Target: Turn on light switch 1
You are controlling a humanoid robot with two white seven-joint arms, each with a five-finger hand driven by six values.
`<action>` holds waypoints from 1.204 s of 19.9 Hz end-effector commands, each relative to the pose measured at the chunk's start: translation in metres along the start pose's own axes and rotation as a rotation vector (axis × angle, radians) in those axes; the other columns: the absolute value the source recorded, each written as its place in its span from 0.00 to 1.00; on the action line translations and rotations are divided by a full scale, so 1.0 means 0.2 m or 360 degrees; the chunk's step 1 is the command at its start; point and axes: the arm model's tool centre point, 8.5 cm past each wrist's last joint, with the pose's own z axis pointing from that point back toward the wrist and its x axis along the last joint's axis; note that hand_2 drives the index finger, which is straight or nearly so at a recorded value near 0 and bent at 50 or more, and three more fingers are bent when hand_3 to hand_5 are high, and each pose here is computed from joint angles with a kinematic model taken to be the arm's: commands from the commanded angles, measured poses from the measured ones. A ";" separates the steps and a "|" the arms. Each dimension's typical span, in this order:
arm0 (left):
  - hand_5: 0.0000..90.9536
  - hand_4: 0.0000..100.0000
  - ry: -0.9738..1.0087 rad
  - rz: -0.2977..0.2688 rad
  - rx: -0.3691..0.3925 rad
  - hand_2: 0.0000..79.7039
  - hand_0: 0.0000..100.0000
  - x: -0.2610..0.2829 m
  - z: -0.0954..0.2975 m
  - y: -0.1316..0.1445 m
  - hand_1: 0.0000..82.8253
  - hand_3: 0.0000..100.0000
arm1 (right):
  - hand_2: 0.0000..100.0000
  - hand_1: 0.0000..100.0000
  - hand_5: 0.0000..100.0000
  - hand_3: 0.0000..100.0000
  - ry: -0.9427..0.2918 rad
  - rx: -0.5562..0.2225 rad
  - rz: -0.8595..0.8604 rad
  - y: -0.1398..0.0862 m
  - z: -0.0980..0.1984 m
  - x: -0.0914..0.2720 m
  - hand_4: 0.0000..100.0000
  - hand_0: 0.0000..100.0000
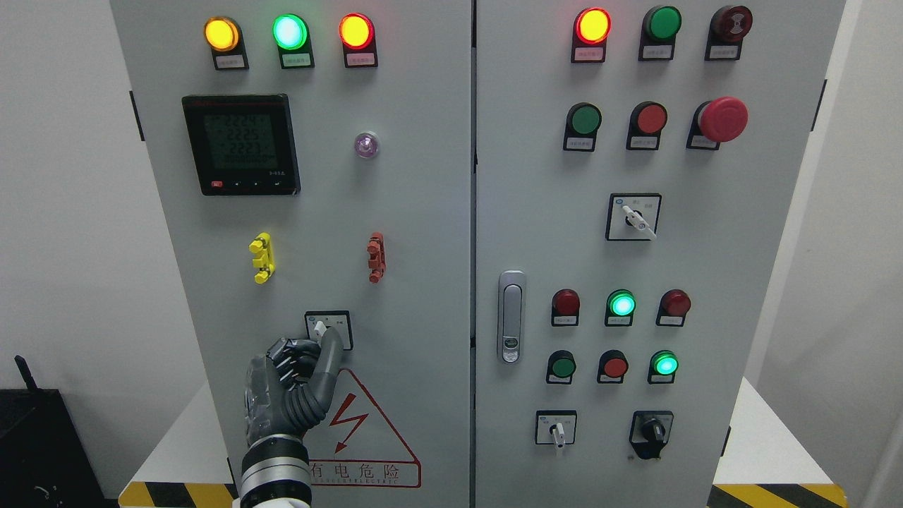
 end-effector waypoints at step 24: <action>0.77 0.83 0.0010 -0.0005 0.0003 0.78 0.03 -0.01 0.00 0.00 0.54 0.88 | 0.00 0.00 0.00 0.00 -0.0001 -0.0001 0.0001 0.00 0.00 0.00 0.00 0.30</action>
